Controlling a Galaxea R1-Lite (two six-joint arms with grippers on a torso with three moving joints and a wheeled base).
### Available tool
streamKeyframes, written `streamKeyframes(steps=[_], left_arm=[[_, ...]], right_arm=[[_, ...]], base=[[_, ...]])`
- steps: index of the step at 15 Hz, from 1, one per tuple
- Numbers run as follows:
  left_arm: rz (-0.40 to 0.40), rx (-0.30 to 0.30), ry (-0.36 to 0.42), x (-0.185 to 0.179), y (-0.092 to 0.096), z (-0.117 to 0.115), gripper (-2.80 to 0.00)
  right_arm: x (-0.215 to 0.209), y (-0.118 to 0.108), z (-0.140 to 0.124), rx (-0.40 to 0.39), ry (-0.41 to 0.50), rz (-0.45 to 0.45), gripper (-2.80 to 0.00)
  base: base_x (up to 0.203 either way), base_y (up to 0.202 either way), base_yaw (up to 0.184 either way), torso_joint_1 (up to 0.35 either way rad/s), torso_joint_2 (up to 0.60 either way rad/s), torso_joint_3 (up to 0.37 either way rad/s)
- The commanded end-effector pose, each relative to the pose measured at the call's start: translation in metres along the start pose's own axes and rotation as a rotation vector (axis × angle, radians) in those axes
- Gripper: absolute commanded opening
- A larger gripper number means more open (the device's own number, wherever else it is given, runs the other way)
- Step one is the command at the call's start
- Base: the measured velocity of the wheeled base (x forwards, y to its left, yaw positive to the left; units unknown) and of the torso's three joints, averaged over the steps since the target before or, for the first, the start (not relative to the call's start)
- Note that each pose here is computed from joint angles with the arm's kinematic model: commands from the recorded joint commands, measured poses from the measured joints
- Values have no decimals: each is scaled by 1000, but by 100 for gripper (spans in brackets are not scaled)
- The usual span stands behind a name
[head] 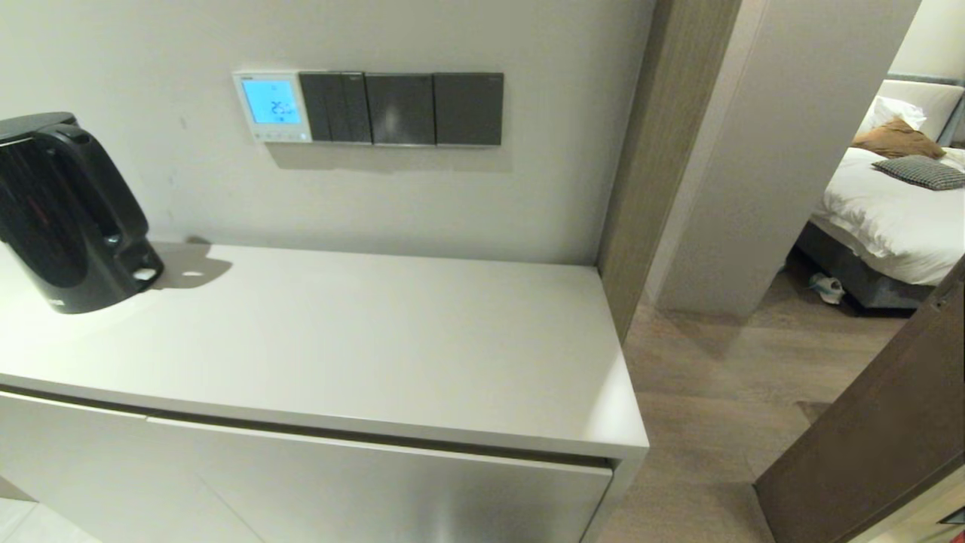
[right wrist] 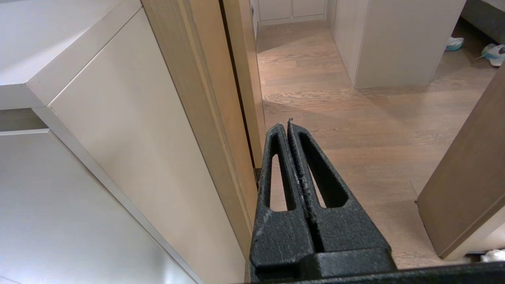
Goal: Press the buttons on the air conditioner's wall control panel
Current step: Turn off the central air conditioner
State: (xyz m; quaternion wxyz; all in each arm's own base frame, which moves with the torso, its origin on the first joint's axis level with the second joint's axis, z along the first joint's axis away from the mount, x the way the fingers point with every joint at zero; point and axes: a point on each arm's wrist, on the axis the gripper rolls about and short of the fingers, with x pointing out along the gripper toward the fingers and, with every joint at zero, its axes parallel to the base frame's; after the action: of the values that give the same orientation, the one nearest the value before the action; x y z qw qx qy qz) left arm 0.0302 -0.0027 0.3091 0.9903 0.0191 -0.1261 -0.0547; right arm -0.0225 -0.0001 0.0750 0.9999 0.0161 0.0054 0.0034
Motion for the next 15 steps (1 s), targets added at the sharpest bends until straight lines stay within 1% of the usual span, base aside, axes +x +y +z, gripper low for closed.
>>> streamKeyframes(steps=[1,3,6,8,11,13,15], left_arm=[[-18,-34,68,63,6,14,-280],[-69,-58,94,100,7,19,-280],[-131,-90,143,160,6,8,-280],[-176,-105,162,196,-1,-7,-280],[-236,-121,213,241,-17,-35,-280],[-254,-125,239,267,-24,-54,-280],[-258,-127,238,284,-27,-65,-280]], right_arm=[[0,0,0,0,3,1,-280],[0,0,0,0,3,1,-280],[0,0,0,0,3,1,-280],[0,0,0,0,3,1,-280],[0,0,0,0,3,1,-280],[0,0,0,0,3,1,-280],[0,0,0,0,3,1,-280]], base=[[0,0,0,0,0,0],[0,0,0,0,0,0],[0,0,0,0,0,0],[0,0,0,0,0,0],[0,0,0,0,0,0],[0,0,0,0,0,0],[0,0,0,0,0,0]])
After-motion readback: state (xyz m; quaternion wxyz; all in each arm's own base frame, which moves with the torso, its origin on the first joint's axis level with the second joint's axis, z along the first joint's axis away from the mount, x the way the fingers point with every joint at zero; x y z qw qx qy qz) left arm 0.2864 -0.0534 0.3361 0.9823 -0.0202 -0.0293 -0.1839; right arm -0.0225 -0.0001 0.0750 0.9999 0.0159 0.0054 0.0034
